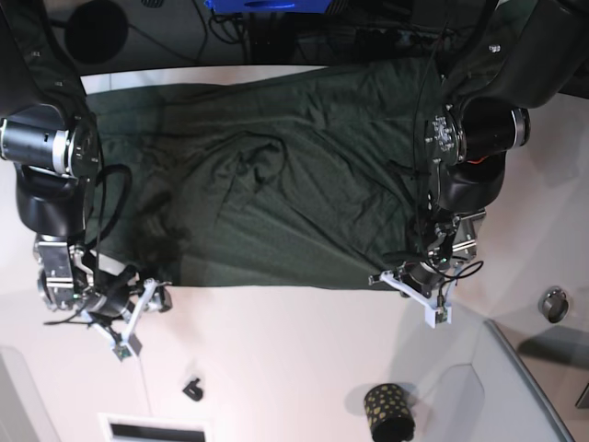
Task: Layout the t-shirt on the table in an organized manner, then fold the t-shirt properly
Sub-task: 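Reach both grippers to the shirt edge opposite their bases and grasp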
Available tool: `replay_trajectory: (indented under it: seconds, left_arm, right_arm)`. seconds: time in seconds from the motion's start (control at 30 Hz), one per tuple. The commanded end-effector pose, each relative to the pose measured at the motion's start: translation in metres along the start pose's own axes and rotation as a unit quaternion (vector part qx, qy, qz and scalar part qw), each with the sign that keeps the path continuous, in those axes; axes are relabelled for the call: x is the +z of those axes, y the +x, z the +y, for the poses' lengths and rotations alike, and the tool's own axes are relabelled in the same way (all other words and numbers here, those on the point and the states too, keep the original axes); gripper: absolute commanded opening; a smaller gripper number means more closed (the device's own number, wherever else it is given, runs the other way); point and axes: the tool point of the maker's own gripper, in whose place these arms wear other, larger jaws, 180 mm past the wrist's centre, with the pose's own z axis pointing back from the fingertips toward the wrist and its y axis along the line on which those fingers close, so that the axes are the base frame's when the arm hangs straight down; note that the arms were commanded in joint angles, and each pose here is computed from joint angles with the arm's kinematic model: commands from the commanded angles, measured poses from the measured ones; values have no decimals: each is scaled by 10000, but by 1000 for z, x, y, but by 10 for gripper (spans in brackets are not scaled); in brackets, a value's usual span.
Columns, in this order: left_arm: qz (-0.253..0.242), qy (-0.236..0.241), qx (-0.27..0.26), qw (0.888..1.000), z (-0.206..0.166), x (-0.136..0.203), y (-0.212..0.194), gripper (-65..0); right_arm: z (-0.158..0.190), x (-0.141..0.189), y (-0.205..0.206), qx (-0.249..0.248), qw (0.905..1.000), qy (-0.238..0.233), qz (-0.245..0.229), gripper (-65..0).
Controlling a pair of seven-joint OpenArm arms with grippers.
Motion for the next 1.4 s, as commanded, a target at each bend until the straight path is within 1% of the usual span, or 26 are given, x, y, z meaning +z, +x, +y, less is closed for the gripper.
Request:
replay_trajectory:
  seconds: [0.0,0.03,0.17,0.3,0.43,0.47,0.5,0.6,0.63,0.77,0.8,0.83,0.9,0.93,1.0,1.07,1.2,1.3,1.37]
  left_arm:
    - [-315,13,-13,9995,1,0,29,-650]
    - [-308,13,-11,9995,1,0,28,-650]
    - [-308,13,-11,9995,1,0,28,-650]
    - [-303,27,-13,9995,3,0,28,-650]
    - [-289,28,-14,9996,4,0,27,-650]
    - [-289,28,-14,9996,4,0,27,-650]
    - [-289,28,-14,9996,4,0,27,-650]
    - [-251,39,-20,9997,5,1,20,-650]
    - [-259,40,-21,9997,5,1,21,-650]
    - [-251,41,-21,9997,5,1,20,-650]
    - [-251,41,-21,9997,5,1,20,-650]
    - [-251,41,-21,9997,5,1,20,-650]
    - [-251,41,-21,9997,5,1,20,-650]
    - [-259,40,-21,9997,5,1,21,-650]
    - [-277,35,-6,9996,5,1,23,-650]
    - [-296,27,24,9996,4,1,25,-650]
    - [-329,10,45,9994,2,1,28,-650]
    - [-530,22,-10,9986,3,3,44,-650]
    - [-471,31,-61,9989,3,6,52,-650]
  right_arm:
    - [-8,5,28,46,9995,-75,-310,-236]
    - [-8,4,26,33,9995,-73,-292,-222]
    - [-4,-1,11,-83,9999,23,-66,-260]
    - [-1,-3,-2,-157,9998,57,67,-260]
    - [-12,-4,-12,-276,9991,-284,170,-263]
    - [-12,-4,-15,-295,9989,-312,198,-275]
    - [-14,-4,-16,-307,9987,-348,206,-299]
    - [-12,-5,-23,-323,9986,-343,256,-407]
    - [-11,-5,-26,-333,9985,-334,284,-419]
    - [-6,-8,-36,-399,9980,-259,421,-429]
    - [-5,-8,-38,-388,9979,-247,449,-447]
    - [-4,-8,-38,-322,9981,-242,471,-489]
    - [-3,-9,-37,-202,9983,-236,493,-639]
    - [-4,-9,-35,-197,9984,-240,479,-650]
    - [-6,-8,-26,-175,9987,-260,408,-632]
    - [-8,-8,-21,-163,9988,-271,374,-650]
    - [-16,-2,2,3,9991,-403,93,-648]
    - [-19,0,7,43,9990,-439,27,-648]
    - [-19,0,7,43,9990,-439,27,-648]
